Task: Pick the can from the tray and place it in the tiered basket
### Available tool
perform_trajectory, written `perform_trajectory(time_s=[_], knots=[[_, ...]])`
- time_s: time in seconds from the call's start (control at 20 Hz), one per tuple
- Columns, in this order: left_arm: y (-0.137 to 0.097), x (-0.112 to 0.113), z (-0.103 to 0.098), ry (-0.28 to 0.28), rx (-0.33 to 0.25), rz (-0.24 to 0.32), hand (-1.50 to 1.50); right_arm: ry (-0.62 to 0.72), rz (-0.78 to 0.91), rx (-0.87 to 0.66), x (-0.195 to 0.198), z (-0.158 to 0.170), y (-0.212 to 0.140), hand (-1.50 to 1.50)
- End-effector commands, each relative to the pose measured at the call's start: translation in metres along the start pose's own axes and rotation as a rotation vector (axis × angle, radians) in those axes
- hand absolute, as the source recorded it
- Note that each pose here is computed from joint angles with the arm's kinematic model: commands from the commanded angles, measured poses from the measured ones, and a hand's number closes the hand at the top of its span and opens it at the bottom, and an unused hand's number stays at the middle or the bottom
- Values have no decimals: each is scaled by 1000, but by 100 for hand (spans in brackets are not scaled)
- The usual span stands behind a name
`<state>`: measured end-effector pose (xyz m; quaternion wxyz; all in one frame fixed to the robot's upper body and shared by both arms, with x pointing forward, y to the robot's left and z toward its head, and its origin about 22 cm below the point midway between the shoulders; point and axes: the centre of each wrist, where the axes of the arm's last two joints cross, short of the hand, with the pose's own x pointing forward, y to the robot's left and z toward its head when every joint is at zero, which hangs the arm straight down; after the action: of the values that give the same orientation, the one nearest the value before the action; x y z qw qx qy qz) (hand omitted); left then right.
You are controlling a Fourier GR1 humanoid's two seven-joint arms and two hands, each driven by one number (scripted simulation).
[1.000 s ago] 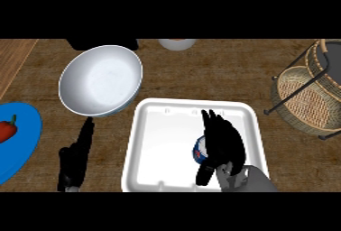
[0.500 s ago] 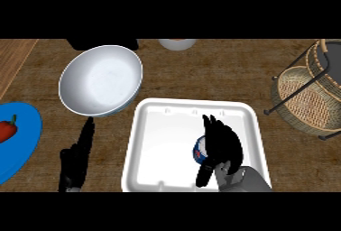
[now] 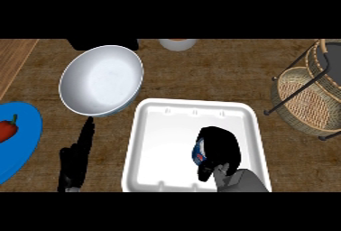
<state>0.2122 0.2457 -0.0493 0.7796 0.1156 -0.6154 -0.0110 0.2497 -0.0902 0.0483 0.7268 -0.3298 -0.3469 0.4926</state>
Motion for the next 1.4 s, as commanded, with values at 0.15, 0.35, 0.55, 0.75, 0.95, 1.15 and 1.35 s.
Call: perform_trajectory(time_s=[0.15,0.35,0.55,0.75,0.95,1.15,1.35], knots=[[-2,1,0,32,2,-2,0,-3,122,-96,5,-3,17,150],[5,3,5,60,17,6,0,18,142,-163,-92,-6,-20,150],[17,-2,0,38,86,12,0,72,133,-198,-201,-14,-52,150],[13,-14,13,67,93,25,0,33,-7,-329,-273,8,-97,150],[15,-27,27,63,92,7,0,-35,-252,-450,-312,35,-136,150],[20,-12,9,59,85,26,0,-97,-424,-606,-344,70,-172,150],[9,-5,13,39,64,8,0,-178,-369,-768,-364,125,-227,150]])
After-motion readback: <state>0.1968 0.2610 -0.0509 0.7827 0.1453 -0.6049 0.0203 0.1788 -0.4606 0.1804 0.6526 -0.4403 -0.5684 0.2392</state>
